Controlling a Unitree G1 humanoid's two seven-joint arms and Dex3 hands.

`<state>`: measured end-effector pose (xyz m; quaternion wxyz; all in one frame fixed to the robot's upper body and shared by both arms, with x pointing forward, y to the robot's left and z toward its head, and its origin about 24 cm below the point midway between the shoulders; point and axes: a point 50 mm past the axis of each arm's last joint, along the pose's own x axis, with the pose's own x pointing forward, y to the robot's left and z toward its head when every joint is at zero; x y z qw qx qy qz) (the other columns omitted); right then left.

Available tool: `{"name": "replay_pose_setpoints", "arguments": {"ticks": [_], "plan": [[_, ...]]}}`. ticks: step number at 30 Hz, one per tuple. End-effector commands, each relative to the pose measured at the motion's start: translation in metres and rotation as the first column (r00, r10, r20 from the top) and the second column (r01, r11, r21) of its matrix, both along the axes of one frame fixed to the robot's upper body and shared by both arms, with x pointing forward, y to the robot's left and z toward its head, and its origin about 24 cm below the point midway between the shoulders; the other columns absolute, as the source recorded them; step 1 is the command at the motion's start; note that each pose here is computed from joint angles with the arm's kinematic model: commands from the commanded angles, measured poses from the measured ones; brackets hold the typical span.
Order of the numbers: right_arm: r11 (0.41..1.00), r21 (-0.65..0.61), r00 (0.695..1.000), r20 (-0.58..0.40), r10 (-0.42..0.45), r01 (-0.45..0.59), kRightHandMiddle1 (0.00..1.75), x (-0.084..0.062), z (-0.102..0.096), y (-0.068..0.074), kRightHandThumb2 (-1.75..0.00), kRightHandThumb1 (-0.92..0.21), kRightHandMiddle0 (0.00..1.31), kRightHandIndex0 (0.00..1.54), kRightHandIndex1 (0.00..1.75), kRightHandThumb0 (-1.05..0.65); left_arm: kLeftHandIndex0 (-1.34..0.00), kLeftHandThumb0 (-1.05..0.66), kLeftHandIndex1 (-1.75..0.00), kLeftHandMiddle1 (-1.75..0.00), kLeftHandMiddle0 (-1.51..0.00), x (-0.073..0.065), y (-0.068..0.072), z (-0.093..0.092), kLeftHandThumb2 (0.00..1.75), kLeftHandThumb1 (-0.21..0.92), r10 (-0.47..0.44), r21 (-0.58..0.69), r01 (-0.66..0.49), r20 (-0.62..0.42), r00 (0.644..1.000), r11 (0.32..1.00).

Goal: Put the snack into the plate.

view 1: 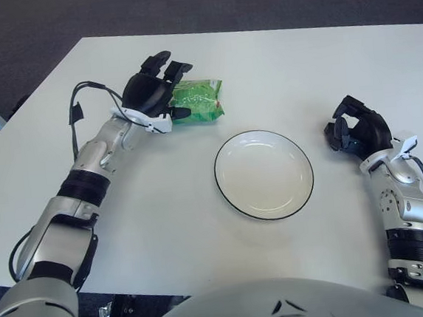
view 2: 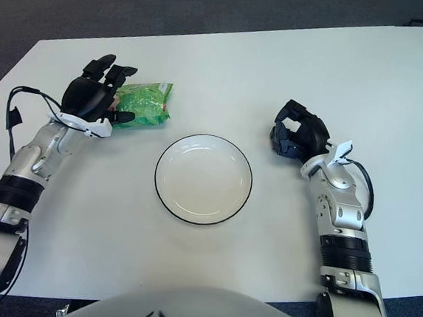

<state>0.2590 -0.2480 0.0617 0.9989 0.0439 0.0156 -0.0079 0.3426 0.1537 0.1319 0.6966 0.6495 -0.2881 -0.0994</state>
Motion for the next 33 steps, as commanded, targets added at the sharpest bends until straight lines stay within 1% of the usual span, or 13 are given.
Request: {"name": "replay_pose_setpoints", "arguments": {"ticks": [1,8,15,23,31,33], "plan": [[0.999,0.042,0.983,-0.185,-0.004,0.012,1.75,-0.014,-0.037,0.001,-1.25,-0.37,0.57,1.25,1.75,-0.46,0.00,-0.94,-0.56,-0.08,-0.06,0.003,-0.006,0.004,0.50,0.92,0.012,0.046,-0.012,0.002,1.000,0.999],[0.999,0.040,0.983,-0.184,0.000,0.007,1.75,-0.014,-0.036,0.001,-1.25,-0.37,0.57,1.25,1.75,-0.46,0.00,-0.98,-0.49,-0.05,-0.04,0.008,-0.013,0.004,0.59,0.92,0.047,0.088,-0.046,-0.007,0.999,0.995],[0.999,0.052,0.985,-0.175,0.001,0.008,1.75,-0.015,-0.036,0.002,-1.24,-0.37,0.57,1.26,1.75,-0.46,0.00,-1.02,-0.45,-0.03,-0.03,0.024,-0.031,-0.002,0.66,0.92,0.100,0.140,-0.097,-0.015,0.995,0.985],[0.999,0.048,0.985,-0.175,-0.001,0.010,1.75,-0.015,-0.036,0.003,-1.24,-0.38,0.57,1.25,1.75,-0.46,0.00,-1.05,-0.45,-0.01,-0.01,0.030,-0.036,-0.007,0.68,0.92,0.110,0.206,-0.096,-0.057,0.992,0.974],[0.999,0.048,0.984,-0.176,-0.006,0.015,1.75,-0.015,-0.035,0.004,-1.24,-0.38,0.57,1.25,1.75,-0.46,0.00,-1.05,-0.27,0.00,0.00,0.035,-0.040,-0.018,0.74,0.92,0.141,0.287,-0.100,-0.127,0.982,0.953],[0.999,0.046,0.985,-0.174,-0.005,0.014,1.75,-0.016,-0.035,0.004,-1.24,-0.38,0.57,1.25,1.75,-0.46,0.00,-1.05,-0.24,0.00,0.00,0.039,-0.040,-0.024,0.75,0.92,0.162,0.301,-0.113,-0.142,0.976,0.947]]}}
